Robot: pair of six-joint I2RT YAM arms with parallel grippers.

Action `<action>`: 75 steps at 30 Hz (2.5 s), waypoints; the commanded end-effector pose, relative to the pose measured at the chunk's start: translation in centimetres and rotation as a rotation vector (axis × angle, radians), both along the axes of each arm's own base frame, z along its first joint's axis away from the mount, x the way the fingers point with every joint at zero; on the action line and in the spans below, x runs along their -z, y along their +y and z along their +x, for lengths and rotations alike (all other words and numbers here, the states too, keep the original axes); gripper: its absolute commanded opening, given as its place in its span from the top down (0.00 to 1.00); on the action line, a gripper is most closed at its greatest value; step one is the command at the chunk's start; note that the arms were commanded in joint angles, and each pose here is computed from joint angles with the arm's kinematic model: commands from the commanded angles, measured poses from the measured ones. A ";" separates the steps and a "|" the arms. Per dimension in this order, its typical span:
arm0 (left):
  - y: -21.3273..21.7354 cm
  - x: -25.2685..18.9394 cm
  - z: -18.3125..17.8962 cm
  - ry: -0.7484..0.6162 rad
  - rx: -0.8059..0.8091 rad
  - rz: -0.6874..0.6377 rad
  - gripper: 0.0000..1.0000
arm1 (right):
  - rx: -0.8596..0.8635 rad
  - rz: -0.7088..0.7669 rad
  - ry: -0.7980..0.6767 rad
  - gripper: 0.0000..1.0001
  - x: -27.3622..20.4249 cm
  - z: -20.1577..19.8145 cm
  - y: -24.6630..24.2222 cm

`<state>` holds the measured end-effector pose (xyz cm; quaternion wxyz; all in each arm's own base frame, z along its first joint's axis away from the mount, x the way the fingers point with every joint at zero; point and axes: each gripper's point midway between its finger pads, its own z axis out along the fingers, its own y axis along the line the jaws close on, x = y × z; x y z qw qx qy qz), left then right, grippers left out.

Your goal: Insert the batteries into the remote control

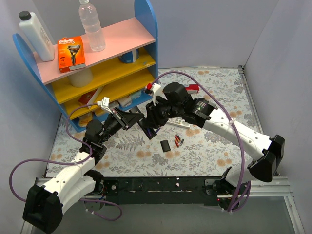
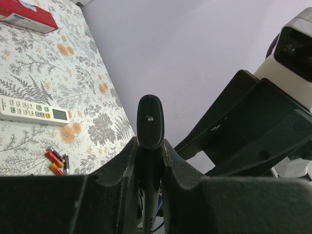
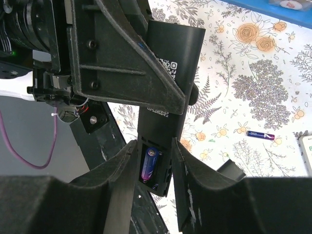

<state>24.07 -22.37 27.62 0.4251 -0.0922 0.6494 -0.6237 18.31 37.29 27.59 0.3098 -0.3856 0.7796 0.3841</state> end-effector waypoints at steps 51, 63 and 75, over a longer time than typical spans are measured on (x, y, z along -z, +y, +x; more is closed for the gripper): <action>0.4 -1.1 -0.1 0.002 -0.018 -0.098 1.00 | 0.024 0.110 0.003 0.57 -3.3 -0.8 -0.3; 0.4 -1.7 -0.1 -0.006 -0.015 -0.111 1.00 | -0.007 0.087 0.053 0.61 -2.1 -1.6 0.2; 0.3 -2.0 0.0 -0.011 -0.012 -0.114 1.00 | -0.026 0.069 0.067 0.63 -1.6 -1.8 0.5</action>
